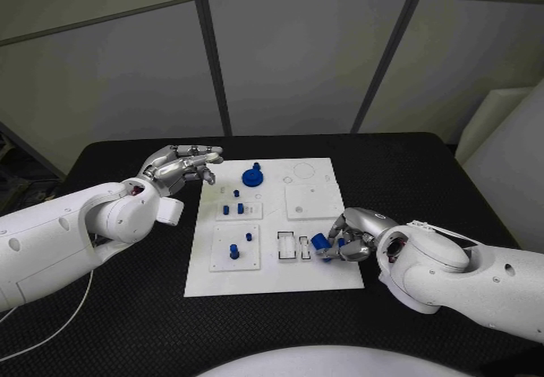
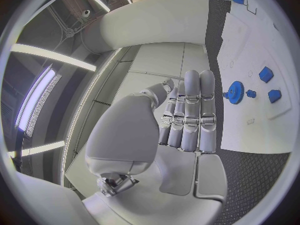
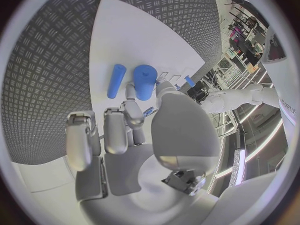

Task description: Assemble the parts on the task board

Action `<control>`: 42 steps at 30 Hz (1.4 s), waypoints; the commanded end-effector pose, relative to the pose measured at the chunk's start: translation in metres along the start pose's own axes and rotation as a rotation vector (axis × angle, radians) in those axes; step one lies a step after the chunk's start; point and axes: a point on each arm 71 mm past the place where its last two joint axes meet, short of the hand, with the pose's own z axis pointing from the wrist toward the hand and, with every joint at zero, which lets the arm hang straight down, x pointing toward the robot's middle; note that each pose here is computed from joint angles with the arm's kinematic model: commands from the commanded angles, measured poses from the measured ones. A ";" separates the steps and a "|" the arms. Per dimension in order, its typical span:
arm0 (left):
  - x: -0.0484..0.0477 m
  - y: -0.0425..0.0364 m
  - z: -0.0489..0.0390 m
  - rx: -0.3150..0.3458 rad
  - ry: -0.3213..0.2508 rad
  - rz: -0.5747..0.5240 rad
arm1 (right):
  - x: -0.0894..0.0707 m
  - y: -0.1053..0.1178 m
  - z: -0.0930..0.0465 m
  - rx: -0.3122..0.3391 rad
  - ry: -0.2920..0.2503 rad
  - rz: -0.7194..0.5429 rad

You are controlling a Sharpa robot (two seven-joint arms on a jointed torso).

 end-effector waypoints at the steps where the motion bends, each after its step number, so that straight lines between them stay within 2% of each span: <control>1: 0.0025 -0.0016 0.0001 0.010 0.022 -0.009 | 0.004 0.000 0.002 0.011 0.014 -0.020; 9: 0.0025 -0.0020 -0.0001 0.014 0.019 -0.008 | 0.007 0.002 0.005 0.023 0.016 -0.016; 14: 0.0021 -0.0024 -0.0006 0.018 0.018 -0.008 | 0.004 0.003 0.004 0.017 -0.038 0.028; 19: 0.0017 -0.0025 -0.0008 0.018 0.018 -0.008 | -0.003 0.007 -0.001 -0.038 -0.107 0.108; 26: 0.0023 -0.0024 -0.0005 0.018 0.021 -0.009 | -0.006 0.016 -0.008 -0.089 -0.137 0.174; 33: 0.0025 -0.0024 -0.0005 0.018 0.022 -0.009 | -0.003 0.025 -0.009 -0.107 -0.112 0.201; 42: 0.0036 -0.0025 -0.0005 0.017 0.026 -0.010 | 0.009 0.038 0.000 -0.103 -0.022 0.185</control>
